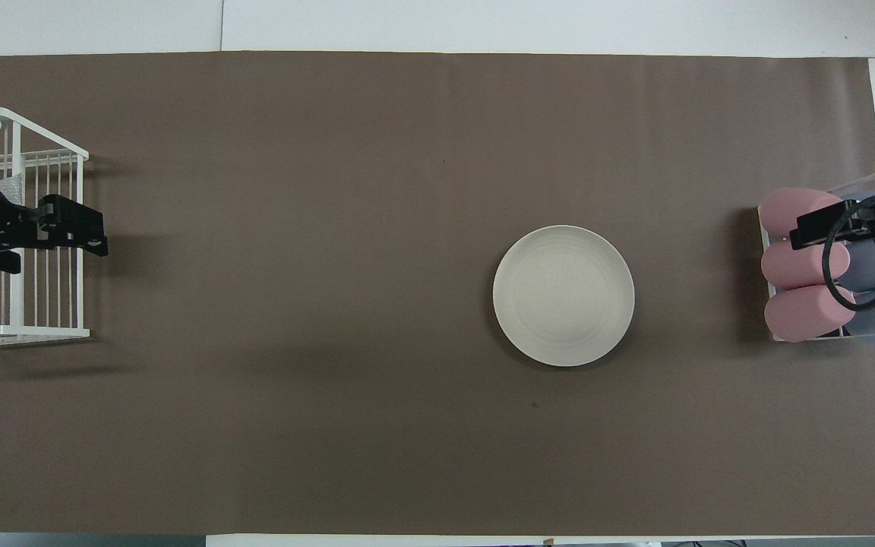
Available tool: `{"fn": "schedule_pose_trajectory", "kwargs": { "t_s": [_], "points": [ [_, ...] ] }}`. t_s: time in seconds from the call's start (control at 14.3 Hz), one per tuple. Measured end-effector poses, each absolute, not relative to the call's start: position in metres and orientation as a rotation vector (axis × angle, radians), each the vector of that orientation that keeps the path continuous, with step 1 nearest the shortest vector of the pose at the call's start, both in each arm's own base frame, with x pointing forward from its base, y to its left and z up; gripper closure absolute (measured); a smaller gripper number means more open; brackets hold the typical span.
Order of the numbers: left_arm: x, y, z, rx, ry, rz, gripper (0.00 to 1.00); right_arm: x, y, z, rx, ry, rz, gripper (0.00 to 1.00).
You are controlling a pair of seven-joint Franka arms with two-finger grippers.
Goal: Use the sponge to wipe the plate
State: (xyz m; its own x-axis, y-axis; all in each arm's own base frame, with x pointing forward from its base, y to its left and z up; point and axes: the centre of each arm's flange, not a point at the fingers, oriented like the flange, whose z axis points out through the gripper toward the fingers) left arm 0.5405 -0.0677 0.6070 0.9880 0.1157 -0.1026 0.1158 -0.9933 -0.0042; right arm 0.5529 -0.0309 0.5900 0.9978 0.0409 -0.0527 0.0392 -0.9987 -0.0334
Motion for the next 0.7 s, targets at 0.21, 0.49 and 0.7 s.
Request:
{"fn": "schedule_pose_trajectory", "kwargs": {
  "t_s": [0.21, 0.49, 0.7],
  "points": [
    [0.5410, -0.0678, 0.6074, 3.130, 0.187, -0.154, 0.00, 0.5529, -0.0309, 0.5900, -3.108, -0.062, 0.083, 0.00],
    [0.5430, -0.0680, 0.6088, 3.127, 0.211, -0.128, 0.00, 0.5529, -0.0309, 0.5900, -3.108, -0.062, 0.083, 0.00],
    [0.5449, -0.0687, 0.6100, 3.125, 0.213, -0.101, 0.00, 0.5529, -0.0310, 0.5900, -3.108, -0.062, 0.083, 0.00]
  ]
}}
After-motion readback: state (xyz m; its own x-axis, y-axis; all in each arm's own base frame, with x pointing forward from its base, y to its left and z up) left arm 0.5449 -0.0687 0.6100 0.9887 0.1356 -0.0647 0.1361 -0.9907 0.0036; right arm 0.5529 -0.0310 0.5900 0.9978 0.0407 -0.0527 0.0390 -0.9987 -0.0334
